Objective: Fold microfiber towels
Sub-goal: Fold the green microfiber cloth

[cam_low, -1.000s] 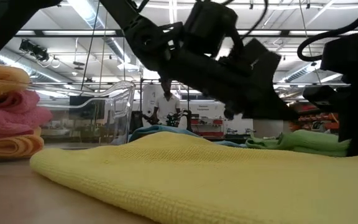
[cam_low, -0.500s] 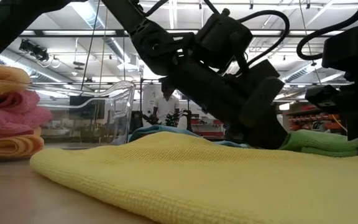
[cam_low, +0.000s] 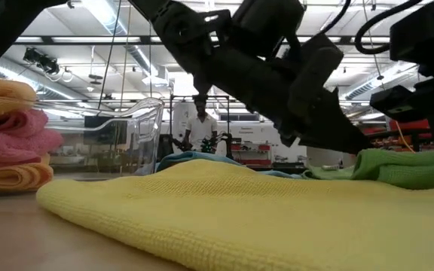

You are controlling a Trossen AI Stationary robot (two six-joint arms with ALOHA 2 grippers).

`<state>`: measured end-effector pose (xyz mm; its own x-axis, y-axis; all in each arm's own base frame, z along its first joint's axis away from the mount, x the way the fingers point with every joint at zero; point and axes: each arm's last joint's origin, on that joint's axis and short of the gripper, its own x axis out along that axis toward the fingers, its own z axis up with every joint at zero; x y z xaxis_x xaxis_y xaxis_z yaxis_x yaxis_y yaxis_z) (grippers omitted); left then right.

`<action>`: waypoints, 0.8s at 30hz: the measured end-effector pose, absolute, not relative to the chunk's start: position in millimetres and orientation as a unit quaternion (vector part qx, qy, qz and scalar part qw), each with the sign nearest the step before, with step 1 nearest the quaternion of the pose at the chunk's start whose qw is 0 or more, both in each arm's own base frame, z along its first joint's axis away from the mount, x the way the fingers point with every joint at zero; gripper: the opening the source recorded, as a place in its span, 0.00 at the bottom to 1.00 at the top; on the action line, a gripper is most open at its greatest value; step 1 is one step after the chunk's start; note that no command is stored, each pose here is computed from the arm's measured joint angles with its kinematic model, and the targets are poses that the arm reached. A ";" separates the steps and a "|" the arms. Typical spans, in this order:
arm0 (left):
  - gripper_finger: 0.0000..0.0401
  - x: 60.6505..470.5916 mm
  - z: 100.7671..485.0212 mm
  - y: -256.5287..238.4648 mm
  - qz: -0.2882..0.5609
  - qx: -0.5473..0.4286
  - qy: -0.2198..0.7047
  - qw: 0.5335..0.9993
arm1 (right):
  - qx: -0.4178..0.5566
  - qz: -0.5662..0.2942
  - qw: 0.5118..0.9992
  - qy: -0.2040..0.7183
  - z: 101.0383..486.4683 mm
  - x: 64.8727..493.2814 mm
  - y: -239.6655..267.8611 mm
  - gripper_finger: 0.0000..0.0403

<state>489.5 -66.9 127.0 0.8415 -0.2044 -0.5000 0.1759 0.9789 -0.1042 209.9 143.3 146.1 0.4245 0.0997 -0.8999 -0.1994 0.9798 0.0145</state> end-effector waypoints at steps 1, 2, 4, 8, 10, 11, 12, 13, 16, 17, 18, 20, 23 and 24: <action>0.02 488.9 125.4 -66.8 -0.097 -0.033 0.269 0.958 | -0.043 0.088 0.842 0.531 147.7 210.6 144.0 0.09; 0.02 489.0 123.7 -69.1 -0.095 -0.040 0.268 0.958 | -0.039 0.087 0.841 0.532 148.9 211.1 144.4 0.09; 0.02 489.4 117.1 -73.9 -0.087 -0.046 0.264 0.960 | -0.030 0.086 0.841 0.533 150.1 211.7 145.1 0.09; 0.04 483.0 94.6 -80.8 -0.052 -0.048 0.265 0.962 | -0.027 0.087 0.842 0.532 151.1 212.4 145.8 0.09; 0.04 481.5 89.0 -80.7 -0.048 -0.064 0.267 0.961 | -0.026 0.088 0.843 0.531 151.2 212.7 145.9 0.09; 0.03 481.3 86.7 -80.0 -0.045 -0.072 0.267 0.960 | -0.025 0.088 0.843 0.531 151.3 212.7 146.0 0.09; 0.02 481.2 85.3 -79.5 -0.047 -0.075 0.266 0.960 | -0.026 0.087 0.843 0.531 151.3 212.7 145.9 0.09; 0.02 481.2 85.5 -79.8 -0.050 -0.077 0.265 0.960 | -0.026 0.087 0.843 0.531 151.3 212.7 145.9 0.09; 0.01 482.2 89.6 -84.4 -0.063 -0.071 0.238 0.967 | -0.023 0.086 0.843 0.531 151.3 212.7 146.0 0.09; 0.02 483.1 93.0 -85.8 -0.062 -0.063 0.221 0.971 | -0.022 0.085 0.843 0.531 151.4 212.7 145.9 0.09; 0.03 484.8 98.6 -86.7 -0.054 -0.053 0.196 0.978 | -0.019 0.084 0.843 0.531 151.5 212.7 146.0 0.09; 0.05 487.5 109.1 -85.7 -0.019 -0.049 0.157 0.986 | -0.018 0.084 0.844 0.529 151.7 213.1 146.2 0.09; 0.08 489.8 102.0 -82.3 0.022 -0.071 0.137 0.988 | -0.017 0.082 0.848 0.523 152.2 213.9 146.5 0.09; 0.09 489.0 96.0 -81.2 0.026 -0.076 0.146 0.986 | -0.020 0.081 0.849 0.522 152.2 214.0 146.3 0.09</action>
